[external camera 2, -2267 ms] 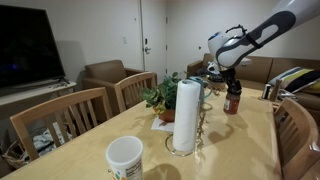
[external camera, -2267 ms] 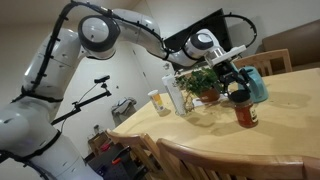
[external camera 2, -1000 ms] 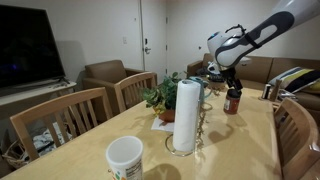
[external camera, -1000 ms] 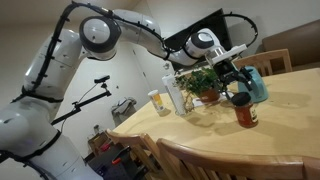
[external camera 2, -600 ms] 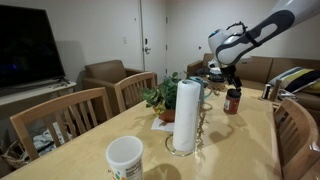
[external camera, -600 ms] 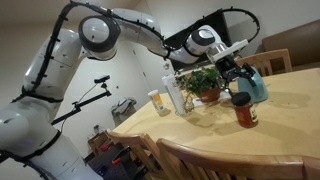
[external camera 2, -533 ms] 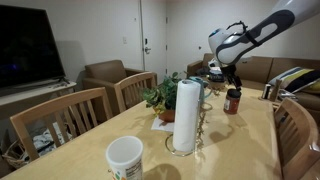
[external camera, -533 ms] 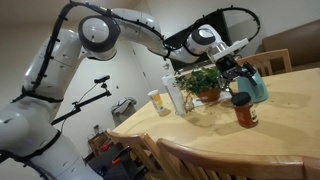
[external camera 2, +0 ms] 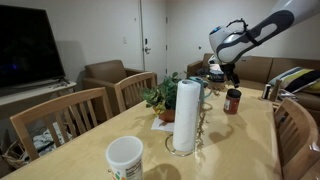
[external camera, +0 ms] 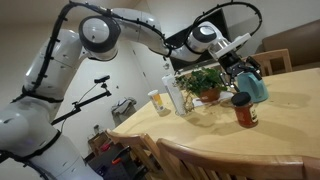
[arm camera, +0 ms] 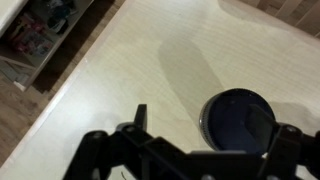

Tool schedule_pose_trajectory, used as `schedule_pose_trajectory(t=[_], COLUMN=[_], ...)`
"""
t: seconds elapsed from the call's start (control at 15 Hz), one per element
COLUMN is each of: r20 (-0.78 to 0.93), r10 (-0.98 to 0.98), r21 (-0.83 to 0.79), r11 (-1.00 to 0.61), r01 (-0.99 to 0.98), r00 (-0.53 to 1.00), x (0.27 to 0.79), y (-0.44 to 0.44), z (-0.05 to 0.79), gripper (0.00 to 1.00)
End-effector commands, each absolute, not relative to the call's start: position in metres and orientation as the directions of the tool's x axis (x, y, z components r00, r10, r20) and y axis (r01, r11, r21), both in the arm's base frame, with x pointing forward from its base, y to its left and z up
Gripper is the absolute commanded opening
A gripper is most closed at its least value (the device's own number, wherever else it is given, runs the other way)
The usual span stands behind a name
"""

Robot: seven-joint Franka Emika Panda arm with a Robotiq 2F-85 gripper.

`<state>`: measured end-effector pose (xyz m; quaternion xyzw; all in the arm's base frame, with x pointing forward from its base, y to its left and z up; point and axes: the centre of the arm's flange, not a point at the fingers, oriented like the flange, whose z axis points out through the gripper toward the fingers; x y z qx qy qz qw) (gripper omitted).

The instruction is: Use the black lid to close the jar

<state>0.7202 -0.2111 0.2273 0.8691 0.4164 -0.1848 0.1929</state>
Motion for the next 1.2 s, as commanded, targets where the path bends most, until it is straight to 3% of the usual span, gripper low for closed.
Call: schedule_pose_trajectory(t=[0.0,1.13], r20=[-0.469,-0.473], r10=[0.646,0.641], r21=[0.221,0.227], r11=[-0.574,-0.575], r01=[0.788,0.786], r00=[0.602,0.605], x=[0.732,0.741], y=[-0.216,-0.228], z=[0.224,0.208], gripper=[1.0,1.0])
